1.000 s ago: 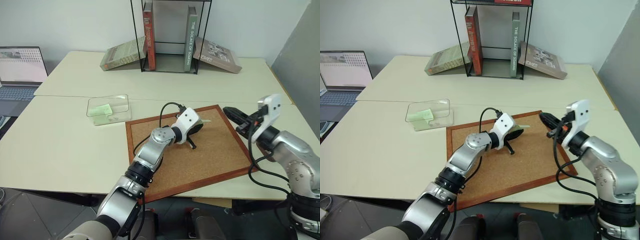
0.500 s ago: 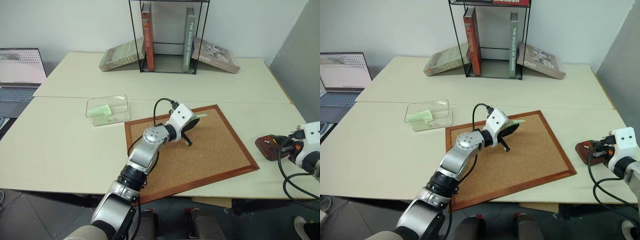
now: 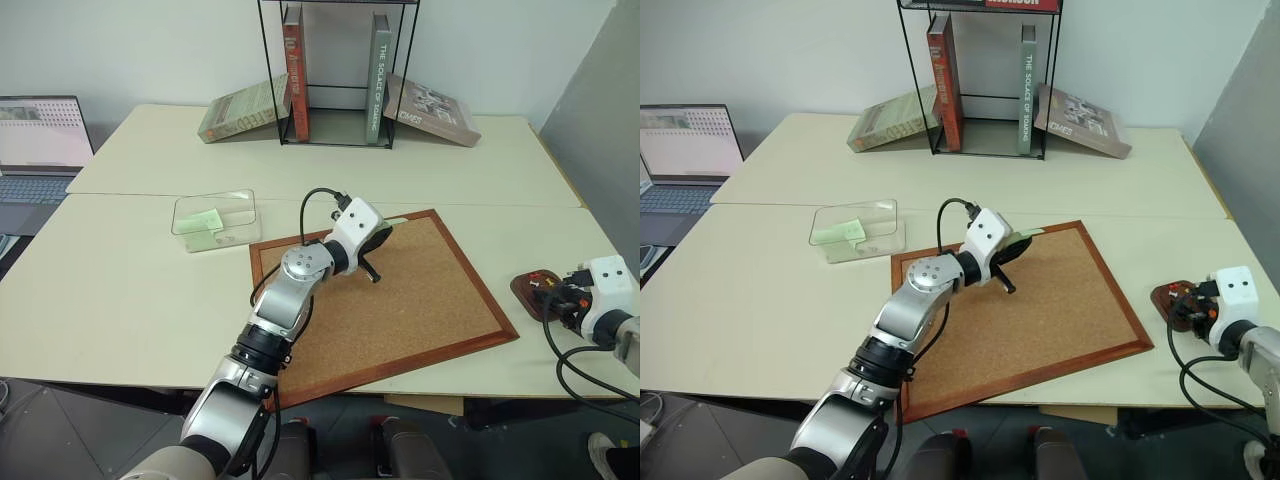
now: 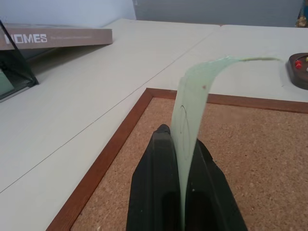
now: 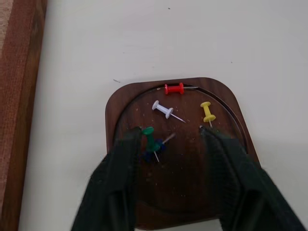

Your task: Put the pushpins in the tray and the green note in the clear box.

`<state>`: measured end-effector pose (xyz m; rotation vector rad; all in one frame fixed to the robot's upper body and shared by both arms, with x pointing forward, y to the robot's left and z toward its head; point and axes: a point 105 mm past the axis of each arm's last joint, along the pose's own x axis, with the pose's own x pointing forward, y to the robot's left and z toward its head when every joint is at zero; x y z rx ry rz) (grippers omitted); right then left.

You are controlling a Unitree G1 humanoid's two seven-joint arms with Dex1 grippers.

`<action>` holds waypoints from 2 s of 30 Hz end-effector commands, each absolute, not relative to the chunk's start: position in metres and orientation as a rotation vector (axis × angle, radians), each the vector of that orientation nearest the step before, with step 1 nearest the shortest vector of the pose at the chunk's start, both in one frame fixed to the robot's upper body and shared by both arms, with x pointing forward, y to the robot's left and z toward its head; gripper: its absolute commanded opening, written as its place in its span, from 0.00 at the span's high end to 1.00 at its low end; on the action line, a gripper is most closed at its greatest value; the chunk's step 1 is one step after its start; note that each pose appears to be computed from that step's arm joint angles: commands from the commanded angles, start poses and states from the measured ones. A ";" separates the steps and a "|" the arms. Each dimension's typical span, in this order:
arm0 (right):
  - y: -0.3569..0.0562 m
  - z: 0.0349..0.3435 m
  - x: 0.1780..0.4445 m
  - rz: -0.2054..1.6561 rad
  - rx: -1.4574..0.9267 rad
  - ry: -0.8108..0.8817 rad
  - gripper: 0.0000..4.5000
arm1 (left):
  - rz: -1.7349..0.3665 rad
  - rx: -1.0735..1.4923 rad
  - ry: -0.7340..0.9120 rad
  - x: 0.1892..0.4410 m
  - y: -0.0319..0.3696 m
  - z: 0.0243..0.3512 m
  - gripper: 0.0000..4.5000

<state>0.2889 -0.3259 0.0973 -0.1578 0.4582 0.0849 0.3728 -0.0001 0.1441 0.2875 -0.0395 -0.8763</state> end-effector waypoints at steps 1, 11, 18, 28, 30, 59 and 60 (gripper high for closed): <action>-0.330 0.118 0.293 0.074 -0.170 0.400 0.32 | -0.867 0.283 -0.097 0.375 0.000 0.161 1.00; -0.275 0.186 0.298 0.390 -0.226 0.150 0.01 | -0.812 0.260 -0.163 0.382 0.018 0.192 1.00; -0.171 0.216 0.292 0.828 -0.237 -0.017 0.01 | -0.663 0.296 -0.147 0.387 0.082 0.217 1.00; -0.059 0.222 0.309 1.145 -0.248 -0.037 0.01 | -0.335 0.404 -0.008 0.395 0.220 0.222 1.00; -0.049 0.219 0.317 1.141 -0.263 -0.037 0.01 | -0.289 0.419 0.014 0.397 0.234 0.221 1.00; -0.034 0.215 0.318 1.144 -0.272 -0.048 0.00 | -0.246 0.433 0.038 0.398 0.244 0.215 0.13; -0.036 0.215 0.317 1.145 -0.274 -0.053 0.00 | -0.277 0.421 0.028 0.396 0.237 0.217 0.13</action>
